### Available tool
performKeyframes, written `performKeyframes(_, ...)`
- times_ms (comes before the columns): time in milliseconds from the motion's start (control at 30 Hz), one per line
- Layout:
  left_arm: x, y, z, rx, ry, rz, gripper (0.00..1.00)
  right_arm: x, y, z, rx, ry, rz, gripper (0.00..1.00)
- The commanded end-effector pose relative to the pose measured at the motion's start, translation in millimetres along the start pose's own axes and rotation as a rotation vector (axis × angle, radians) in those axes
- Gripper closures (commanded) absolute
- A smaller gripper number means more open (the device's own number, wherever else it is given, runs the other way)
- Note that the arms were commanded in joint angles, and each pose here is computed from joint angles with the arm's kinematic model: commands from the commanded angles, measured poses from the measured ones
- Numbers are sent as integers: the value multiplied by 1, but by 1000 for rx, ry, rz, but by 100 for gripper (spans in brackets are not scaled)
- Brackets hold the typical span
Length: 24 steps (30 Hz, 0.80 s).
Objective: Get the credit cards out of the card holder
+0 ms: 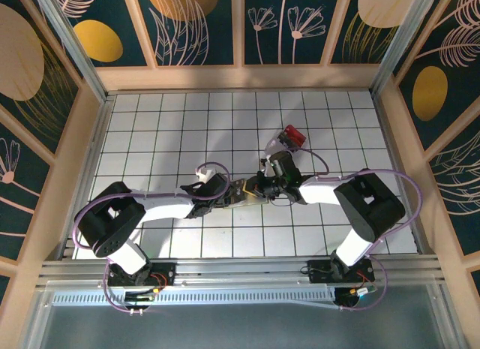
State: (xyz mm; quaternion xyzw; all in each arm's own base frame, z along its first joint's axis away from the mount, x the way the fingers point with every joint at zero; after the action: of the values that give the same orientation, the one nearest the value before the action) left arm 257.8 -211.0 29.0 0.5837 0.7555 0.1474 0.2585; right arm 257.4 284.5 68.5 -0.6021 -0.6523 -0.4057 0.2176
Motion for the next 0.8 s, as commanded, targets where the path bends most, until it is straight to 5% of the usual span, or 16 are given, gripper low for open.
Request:
performKeyframes(0, 17, -20, 10, 81, 67, 22, 16, -2, 7, -9, -32, -44, -16, 100)
performKeyframes(400, -29, 25, -16, -33, -76, 2, 15, -7, 7, -5, -15, -142, -33, 100)
performKeyframes(767, -23, 8, 10, 19, -1, 57, 13, -3, 8, -6, -17, -140, -32, 100)
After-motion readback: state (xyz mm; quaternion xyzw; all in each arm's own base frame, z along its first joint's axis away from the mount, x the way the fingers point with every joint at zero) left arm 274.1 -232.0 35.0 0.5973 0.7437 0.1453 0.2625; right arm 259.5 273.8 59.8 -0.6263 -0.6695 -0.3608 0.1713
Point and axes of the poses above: each hand's point on the last joint's axis, 136 mm out from that joint toward the fingers, its own z axis out along the fingers, its own x axis along the line the jaws close on, y = z × x, the point moved 2 cm from there along -z, back along the fingers, and after that the axes turned 10 degrees about -z, right-handed, at the moved point
